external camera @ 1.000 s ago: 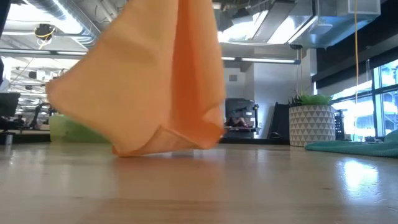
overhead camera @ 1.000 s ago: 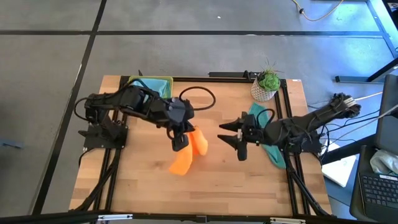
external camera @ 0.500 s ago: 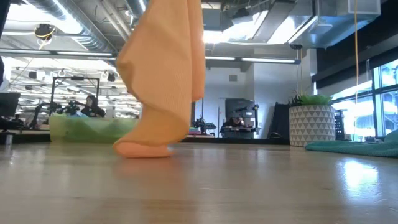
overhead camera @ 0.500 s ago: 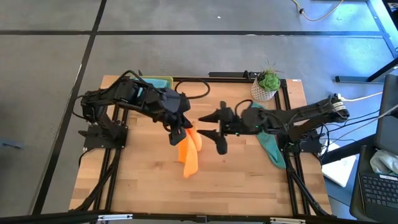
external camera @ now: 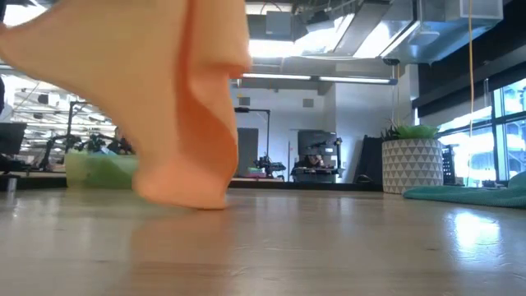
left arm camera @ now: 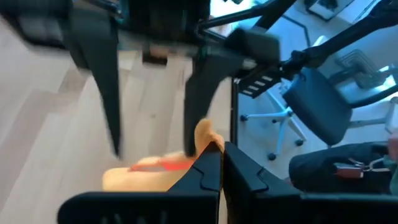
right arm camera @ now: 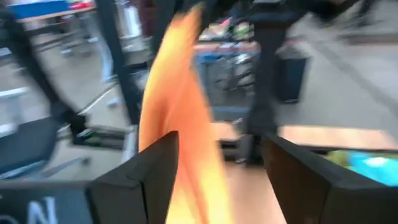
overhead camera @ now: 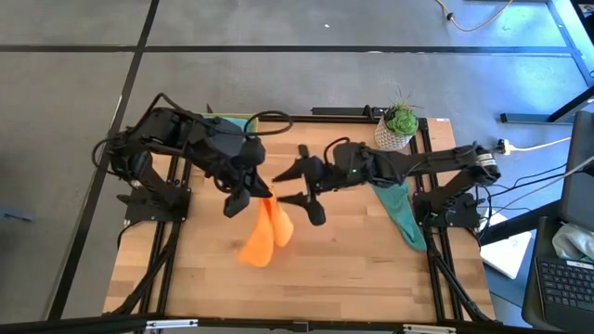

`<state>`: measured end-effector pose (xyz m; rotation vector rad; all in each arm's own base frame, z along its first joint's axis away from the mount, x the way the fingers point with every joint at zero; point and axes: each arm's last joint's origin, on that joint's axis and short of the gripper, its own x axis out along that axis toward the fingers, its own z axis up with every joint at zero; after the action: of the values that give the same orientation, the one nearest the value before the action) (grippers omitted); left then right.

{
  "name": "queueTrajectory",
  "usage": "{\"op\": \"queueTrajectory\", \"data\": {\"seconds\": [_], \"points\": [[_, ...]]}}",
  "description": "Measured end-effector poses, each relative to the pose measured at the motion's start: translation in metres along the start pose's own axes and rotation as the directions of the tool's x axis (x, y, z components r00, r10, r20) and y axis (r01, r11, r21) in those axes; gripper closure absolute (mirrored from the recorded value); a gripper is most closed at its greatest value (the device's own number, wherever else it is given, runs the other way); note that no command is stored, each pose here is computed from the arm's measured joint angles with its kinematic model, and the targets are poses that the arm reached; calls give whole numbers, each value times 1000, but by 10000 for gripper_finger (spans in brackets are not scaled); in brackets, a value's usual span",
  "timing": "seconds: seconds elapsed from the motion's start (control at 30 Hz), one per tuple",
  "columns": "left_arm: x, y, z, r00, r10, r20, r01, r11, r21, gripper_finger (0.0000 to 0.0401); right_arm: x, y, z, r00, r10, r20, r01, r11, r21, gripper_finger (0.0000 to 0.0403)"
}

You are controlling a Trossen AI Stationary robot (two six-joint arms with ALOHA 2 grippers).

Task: Fold microfiber towels
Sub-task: Fold the orange towel

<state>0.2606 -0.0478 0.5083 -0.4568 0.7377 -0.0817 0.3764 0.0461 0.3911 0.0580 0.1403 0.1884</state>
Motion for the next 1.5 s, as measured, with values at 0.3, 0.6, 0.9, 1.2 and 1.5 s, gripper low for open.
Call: {"op": "queueTrajectory", "data": {"seconds": [0.3,0.6,0.9,1.2,1.5], "points": [[-11,1,-7,998,-24,-54,23,1000,-17,401,15,-2,-6,993,119,-9,-118,991,67,173],[-15,0,-11,998,-3,-67,3,1000,4,401,14,-13,8,983,128,134,-146,980,137,173],[-16,1,-11,999,30,-44,-29,999,19,401,28,-13,-7,975,202,90,-219,944,249,173],[-39,2,-16,997,68,32,-68,998,-17,401,36,-15,-35,951,310,-17,-290,906,309,210],[-69,1,-27,986,106,129,-99,993,-56,401,36,-21,-63,916,386,-106,-334,882,331,300]]}}
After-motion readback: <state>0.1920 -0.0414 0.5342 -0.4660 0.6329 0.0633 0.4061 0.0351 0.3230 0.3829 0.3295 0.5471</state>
